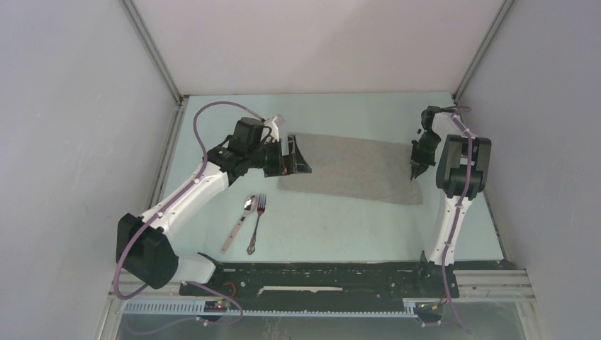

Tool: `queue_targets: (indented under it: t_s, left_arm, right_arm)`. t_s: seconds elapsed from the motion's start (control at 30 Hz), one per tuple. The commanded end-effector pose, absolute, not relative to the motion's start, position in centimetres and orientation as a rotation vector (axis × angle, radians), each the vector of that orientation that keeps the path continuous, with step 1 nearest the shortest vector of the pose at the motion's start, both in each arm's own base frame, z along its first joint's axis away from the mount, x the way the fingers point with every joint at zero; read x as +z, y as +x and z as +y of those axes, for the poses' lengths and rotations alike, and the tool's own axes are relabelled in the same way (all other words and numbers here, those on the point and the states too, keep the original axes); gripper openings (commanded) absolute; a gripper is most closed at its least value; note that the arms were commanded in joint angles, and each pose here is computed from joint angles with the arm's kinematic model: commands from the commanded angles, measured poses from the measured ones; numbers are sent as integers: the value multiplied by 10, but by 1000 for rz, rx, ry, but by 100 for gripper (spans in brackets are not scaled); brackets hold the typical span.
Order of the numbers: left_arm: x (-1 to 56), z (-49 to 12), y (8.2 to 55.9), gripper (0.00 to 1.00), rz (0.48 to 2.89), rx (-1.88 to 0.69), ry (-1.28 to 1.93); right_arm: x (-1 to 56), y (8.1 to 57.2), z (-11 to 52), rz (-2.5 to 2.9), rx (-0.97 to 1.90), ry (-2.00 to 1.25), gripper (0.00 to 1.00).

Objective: Fold the napkin into a case and place the utensils inside
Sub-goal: Pick up the rectangle-folded napkin from the center of the board, then fold the rectangle-folded napkin at the center of the board.

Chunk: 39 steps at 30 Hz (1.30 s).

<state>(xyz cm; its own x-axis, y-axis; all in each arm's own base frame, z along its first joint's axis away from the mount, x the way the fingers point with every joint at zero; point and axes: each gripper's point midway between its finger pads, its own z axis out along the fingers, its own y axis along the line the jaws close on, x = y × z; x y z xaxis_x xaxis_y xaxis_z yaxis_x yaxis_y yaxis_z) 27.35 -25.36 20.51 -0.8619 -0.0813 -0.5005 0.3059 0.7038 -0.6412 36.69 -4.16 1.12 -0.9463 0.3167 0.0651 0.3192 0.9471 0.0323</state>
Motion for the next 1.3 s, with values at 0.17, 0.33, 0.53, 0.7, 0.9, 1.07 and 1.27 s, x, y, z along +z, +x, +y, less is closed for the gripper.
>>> queue_targets:
  t_s: [0.17,0.33,0.53,0.7,0.9,1.07,1.27]
  left_arm:
    - [216,-252,273,99,2354,-1043,213]
    - [217,-252,273,99,2352,-1045,215]
    - [216,-252,273,99,2355,-1044,214]
    - [216,-253,273,99,2355,-1048,216]
    - [218,-252,273,99,2348,-1046,216]
    - [218,-249,275,99,2346,-1037,208]
    - [221,-245,278,99,2330,-1006,202]
  right_arm:
    - [8,352,-80,-3041,188,-525,0]
    - [23,339,-121,-3019,431,-611,0]
    - [47,331,-160,-3017,630,-703,0]
    - [62,335,-159,-3039,725,-706,0]
    - [58,340,-116,-3011,798,-673,0]
    - [47,361,-27,-3111,656,-481,0]
    - [42,389,86,-3207,500,-148,0]
